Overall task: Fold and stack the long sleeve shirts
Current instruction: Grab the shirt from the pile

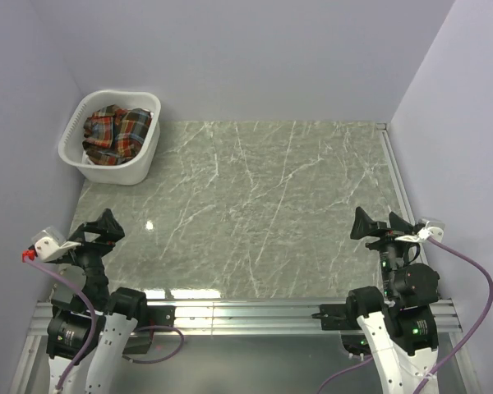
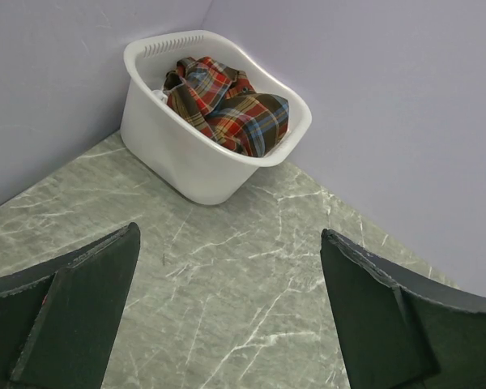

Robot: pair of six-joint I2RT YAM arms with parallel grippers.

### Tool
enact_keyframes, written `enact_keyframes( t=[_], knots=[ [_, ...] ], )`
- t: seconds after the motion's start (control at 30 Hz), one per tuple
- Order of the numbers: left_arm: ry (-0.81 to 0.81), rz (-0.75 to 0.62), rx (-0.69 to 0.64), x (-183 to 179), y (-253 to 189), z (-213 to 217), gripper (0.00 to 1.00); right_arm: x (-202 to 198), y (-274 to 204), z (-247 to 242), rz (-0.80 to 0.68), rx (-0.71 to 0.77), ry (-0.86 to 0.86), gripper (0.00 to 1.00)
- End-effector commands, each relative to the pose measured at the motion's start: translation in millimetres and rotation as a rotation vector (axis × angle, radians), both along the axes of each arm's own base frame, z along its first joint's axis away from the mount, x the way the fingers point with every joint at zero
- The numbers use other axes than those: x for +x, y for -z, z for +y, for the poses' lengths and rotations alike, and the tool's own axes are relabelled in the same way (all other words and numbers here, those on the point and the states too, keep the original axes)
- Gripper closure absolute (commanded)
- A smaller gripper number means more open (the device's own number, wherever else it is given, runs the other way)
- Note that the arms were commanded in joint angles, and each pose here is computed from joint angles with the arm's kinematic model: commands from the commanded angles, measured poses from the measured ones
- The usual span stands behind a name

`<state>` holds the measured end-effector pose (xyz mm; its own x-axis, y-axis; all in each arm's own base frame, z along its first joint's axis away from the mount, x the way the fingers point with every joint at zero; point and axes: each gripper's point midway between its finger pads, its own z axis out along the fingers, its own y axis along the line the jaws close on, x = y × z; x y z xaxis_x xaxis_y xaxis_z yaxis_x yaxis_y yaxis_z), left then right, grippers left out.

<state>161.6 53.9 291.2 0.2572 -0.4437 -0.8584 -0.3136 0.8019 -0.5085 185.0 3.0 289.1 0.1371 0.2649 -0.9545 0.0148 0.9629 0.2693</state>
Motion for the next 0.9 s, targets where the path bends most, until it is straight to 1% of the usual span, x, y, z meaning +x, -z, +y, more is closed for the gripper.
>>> enact_keyframes(
  t=[0.0, 0.17, 0.3, 0.4, 0.43, 0.5, 0.53, 0.6, 0.67, 0.7, 0.73, 0.8, 0.83, 0.87],
  knots=[
    [0.003, -0.129, -0.018, -20, -19, 4, 0.01, -2, -9, 2, -0.032, -0.003, -0.012, 0.00],
    [0.025, -0.109, -0.009, -14, -18, -1, 0.01, -2, -10, 4, -0.038, 0.000, -0.023, 0.00],
    [0.022, -0.066, -0.008, -8, -13, -2, 0.01, 0, -8, 6, -0.022, -0.001, -0.035, 0.00],
    [0.067, -0.027, 0.003, 3, -11, -11, 0.01, 0, -8, 8, -0.021, 0.005, -0.041, 0.00],
    [0.082, 0.006, 0.011, 11, -8, -16, 0.01, 0, -8, 8, -0.022, 0.010, -0.042, 0.00],
    [0.159, 0.026, 0.030, 22, -12, -31, 0.01, -1, -7, 6, -0.018, 0.015, -0.033, 0.00],
    [0.192, 0.084, 0.042, 36, -6, -39, 0.01, -1, -7, 6, -0.018, 0.017, -0.035, 0.00],
    [0.263, 0.115, 0.038, 48, -13, -55, 0.01, -1, -6, 5, -0.015, 0.018, -0.026, 0.00],
    [0.302, 0.183, 0.042, 70, -17, -66, 0.01, -2, -7, 4, -0.020, 0.023, -0.020, 0.00],
    [0.307, 0.206, 0.026, 78, -19, -70, 0.01, -2, -6, 3, -0.019, 0.024, -0.019, 0.00],
    [0.304, 0.273, 0.025, 94, -19, -73, 0.01, -2, -5, 4, -0.018, 0.028, -0.021, 0.00],
    [0.300, 0.338, 0.008, 113, -21, -78, 0.01, -2, -6, 5, -0.019, 0.029, -0.027, 0.00],
    [0.284, 0.398, 0.008, 132, -21, -80, 0.01, -2, -5, 8, -0.017, 0.028, -0.044, 0.00],
    [0.273, 0.413, 0.011, 143, -23, -80, 0.01, -2, -6, 9, -0.019, 0.029, -0.050, 0.00]
  ],
)
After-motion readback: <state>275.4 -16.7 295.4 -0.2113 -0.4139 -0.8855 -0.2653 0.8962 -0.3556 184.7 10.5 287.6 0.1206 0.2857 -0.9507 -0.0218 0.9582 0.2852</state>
